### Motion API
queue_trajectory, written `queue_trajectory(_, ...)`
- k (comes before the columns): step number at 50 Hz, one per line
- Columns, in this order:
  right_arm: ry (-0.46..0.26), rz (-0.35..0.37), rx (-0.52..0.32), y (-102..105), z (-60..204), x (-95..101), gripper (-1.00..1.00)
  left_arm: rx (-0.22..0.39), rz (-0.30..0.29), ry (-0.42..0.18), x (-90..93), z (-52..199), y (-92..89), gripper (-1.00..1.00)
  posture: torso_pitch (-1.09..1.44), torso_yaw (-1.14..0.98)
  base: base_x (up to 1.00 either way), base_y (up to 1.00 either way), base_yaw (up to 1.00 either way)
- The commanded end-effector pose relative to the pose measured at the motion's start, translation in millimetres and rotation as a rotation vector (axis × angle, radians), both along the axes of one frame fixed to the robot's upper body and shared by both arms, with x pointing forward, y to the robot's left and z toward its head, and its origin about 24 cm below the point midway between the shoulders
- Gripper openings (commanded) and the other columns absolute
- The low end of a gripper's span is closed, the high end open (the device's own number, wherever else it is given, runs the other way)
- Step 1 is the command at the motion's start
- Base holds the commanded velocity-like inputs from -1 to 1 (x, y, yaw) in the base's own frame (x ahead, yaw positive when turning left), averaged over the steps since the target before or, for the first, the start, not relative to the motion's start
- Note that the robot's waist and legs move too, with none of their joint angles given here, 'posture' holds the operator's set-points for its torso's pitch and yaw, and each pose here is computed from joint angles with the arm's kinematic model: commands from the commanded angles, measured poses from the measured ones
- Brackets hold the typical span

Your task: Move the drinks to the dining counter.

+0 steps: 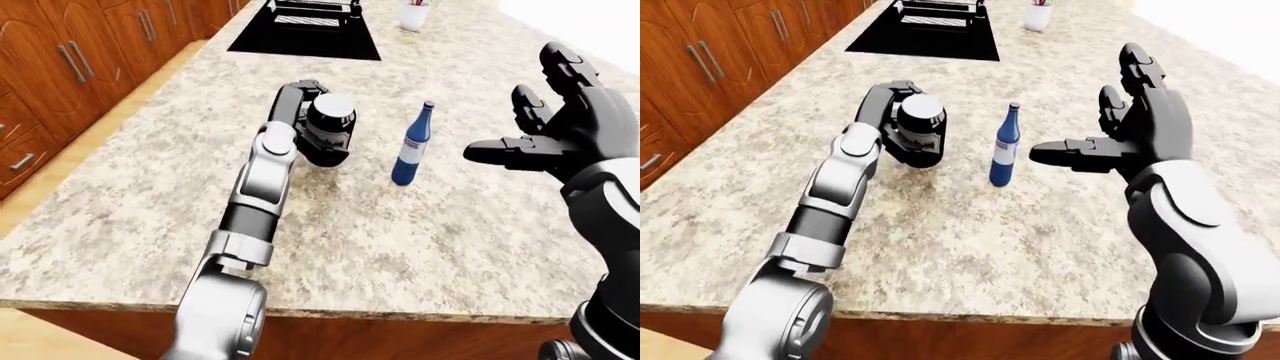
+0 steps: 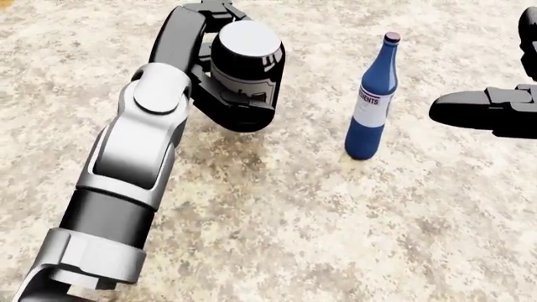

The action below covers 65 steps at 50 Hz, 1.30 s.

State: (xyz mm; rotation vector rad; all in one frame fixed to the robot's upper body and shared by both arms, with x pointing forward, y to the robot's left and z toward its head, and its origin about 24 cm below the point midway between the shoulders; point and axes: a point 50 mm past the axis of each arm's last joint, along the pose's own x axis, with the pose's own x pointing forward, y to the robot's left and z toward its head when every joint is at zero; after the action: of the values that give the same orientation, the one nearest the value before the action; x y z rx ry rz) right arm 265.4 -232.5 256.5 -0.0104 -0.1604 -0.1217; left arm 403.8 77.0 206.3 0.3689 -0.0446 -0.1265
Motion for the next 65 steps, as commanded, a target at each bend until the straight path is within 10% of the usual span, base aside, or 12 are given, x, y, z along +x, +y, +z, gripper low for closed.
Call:
queue_trajectory(1,-0.084,-0.017,-0.013,-2,15,-5.6,1.0,-0.02,-0.023,-0.136,-2.8,33,-4.7,-1.0,0.0,0.0,0.0,0.0,0.0)
queue_trajectory(6,-0.08,-0.014,-0.013,-1,12,-4.9,1.0,-0.008,-0.023,-0.131,-2.2,28,-5.5,-1.0,0.0,0.0,0.0,0.0,0.0)
queue_trajectory(11,-0.075,-0.012,-0.012,1,8,-2.6,1.0,0.005,-0.032,-0.118,-2.4,23,-6.6,-0.3,0.0,0.0,0.0,0.0,0.0)
queue_trajectory(23,-0.071,-0.011,-0.014,0,6,-2.9,1.0,0.007,-0.038,-0.104,-2.8,19,-6.1,0.08,0.0,0.0,0.0,0.0,0.0)
queue_trajectory(35,-0.072,-0.008,-0.013,2,5,-3.4,1.0,0.011,-0.057,-0.112,-5.0,21,-7.1,0.98,0.0,0.0,0.0,0.0,0.0)
queue_trajectory(65,-0.101,0.006,-0.037,9,15,-8.9,1.0,-0.047,-0.008,-0.19,-69.7,69,50.5,1.0,0.0,0.0,-0.22,0.0,0.0)
